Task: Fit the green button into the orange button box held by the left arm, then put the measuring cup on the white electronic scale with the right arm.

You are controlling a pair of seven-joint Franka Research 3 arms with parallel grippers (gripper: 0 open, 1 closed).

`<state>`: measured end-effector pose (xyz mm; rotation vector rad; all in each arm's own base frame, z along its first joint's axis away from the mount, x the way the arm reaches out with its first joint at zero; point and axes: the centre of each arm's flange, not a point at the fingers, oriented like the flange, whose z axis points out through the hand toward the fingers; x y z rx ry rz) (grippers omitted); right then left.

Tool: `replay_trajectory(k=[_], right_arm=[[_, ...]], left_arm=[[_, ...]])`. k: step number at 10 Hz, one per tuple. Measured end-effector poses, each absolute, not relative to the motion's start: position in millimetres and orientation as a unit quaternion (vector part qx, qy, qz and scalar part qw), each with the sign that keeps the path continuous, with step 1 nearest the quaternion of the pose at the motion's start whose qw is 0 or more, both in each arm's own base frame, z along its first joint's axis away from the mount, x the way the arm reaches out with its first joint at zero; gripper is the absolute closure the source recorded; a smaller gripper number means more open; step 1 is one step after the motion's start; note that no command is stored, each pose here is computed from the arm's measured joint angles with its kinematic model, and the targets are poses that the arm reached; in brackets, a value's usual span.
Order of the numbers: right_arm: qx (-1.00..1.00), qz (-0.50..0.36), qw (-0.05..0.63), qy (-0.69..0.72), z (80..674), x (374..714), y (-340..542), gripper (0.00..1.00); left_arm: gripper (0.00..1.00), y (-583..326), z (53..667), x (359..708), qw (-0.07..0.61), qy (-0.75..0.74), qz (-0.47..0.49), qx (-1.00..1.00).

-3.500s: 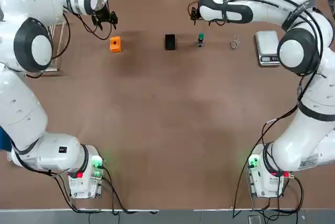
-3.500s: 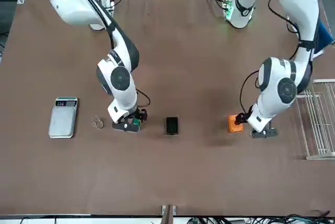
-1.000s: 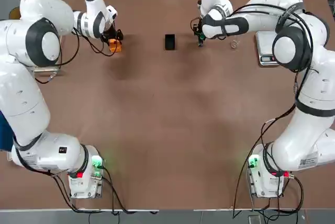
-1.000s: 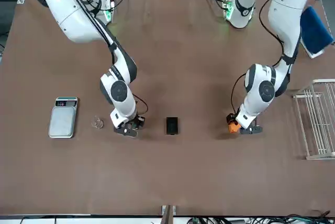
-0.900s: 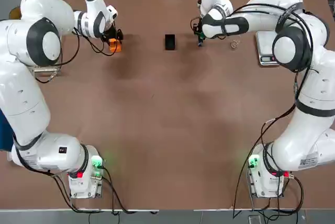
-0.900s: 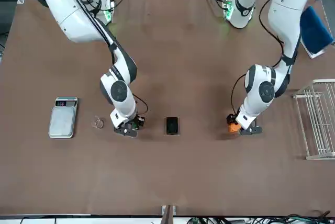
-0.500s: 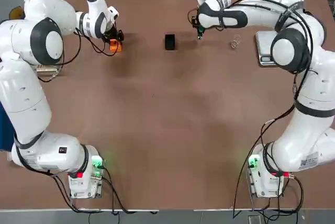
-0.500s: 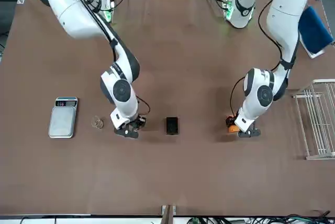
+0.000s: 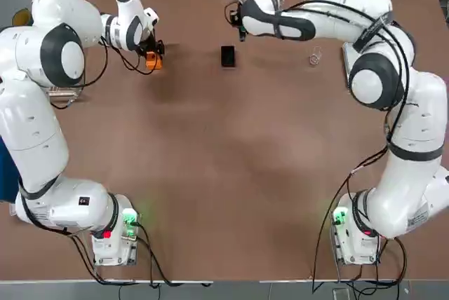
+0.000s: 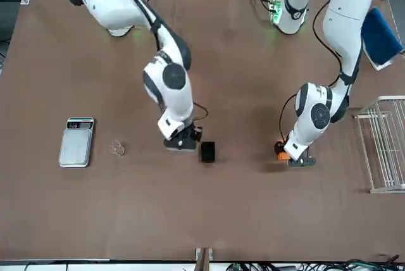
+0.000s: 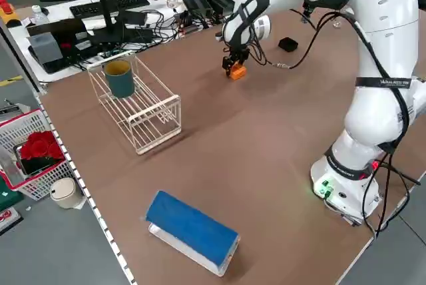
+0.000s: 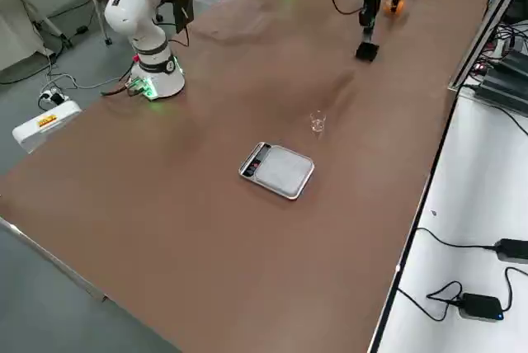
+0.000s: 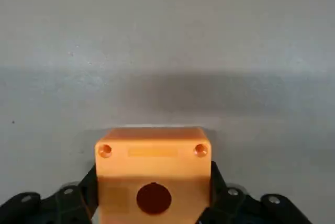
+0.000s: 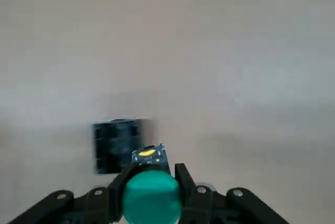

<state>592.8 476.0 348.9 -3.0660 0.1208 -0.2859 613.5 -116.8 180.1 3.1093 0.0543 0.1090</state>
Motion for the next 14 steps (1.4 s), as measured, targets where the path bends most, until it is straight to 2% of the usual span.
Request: replay_trajectory(k=[2, 6, 11, 14], right_arm=[[-0.994, -0.086, 0.04, 0.053, 331, 590, 499, 0.62], [-0.992, -0.097, 0.037, 0.067, 278, 588, 528, 0.62], [-0.991, -0.103, 0.042, 0.075, 254, 595, 527, 0.62], [-0.99, -0.104, 0.048, 0.082, 247, 594, 529, 0.62]], left_arm=[[0.21, -116, 197, 623, 0.013, 0.019, 0.038, 0.999], [0.21, -116, 278, 668, -0.001, 0.028, 0.019, 0.999], [0.21, -132, 306, 683, 0.027, 0.041, 0.042, 0.998], [0.21, -168, 316, 679, 0.03, 0.019, 0.035, 0.999]])
